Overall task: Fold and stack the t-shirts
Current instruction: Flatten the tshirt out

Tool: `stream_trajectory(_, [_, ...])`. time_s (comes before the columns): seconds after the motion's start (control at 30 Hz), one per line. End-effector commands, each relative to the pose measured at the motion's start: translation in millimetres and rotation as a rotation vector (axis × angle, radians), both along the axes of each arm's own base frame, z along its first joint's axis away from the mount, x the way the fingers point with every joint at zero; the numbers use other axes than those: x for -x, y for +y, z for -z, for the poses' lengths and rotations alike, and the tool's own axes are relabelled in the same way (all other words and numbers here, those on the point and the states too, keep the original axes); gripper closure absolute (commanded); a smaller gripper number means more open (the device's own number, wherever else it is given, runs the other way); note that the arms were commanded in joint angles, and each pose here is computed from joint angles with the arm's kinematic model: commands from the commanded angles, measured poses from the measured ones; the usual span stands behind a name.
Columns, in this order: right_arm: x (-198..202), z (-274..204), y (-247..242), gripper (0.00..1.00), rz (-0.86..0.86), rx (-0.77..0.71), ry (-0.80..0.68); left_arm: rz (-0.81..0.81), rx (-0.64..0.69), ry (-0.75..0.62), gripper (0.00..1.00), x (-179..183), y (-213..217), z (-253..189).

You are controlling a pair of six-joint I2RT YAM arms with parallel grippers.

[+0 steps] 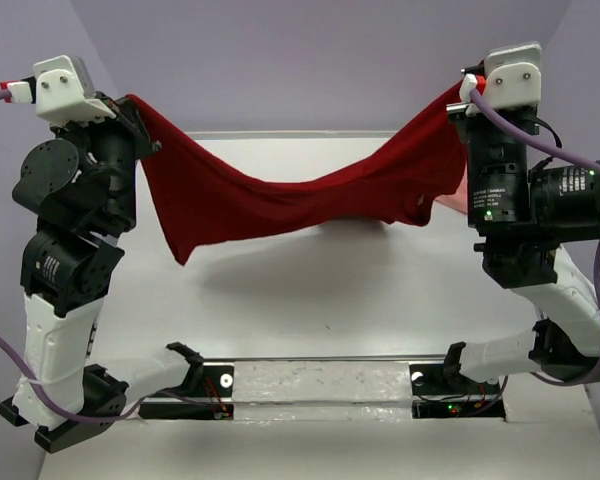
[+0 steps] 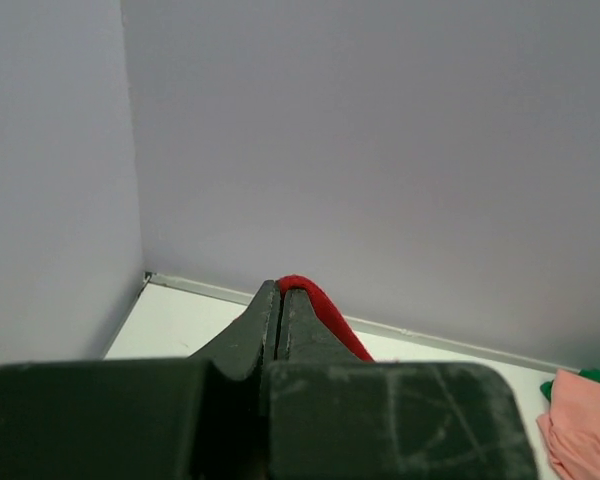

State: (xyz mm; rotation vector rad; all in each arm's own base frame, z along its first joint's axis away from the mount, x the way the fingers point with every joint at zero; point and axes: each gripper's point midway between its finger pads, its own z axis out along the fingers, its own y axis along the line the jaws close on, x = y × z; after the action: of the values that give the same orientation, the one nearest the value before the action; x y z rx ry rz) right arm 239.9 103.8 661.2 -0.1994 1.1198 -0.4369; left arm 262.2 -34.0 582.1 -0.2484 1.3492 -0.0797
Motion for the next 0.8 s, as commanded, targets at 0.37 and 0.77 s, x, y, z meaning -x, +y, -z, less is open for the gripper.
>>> stream_trajectory(0.37, [-168.7,48.4,3.7,1.0,-0.092,-0.058,0.146,0.017,-0.055,0.106,1.0,-169.8,-73.0,52.6])
stream_trajectory(0.77, [-246.0,66.0,-69.4,1.0,-0.034,-0.115,0.172,-0.1,-0.146,0.06,1.0,-250.7,-30.6,28.5])
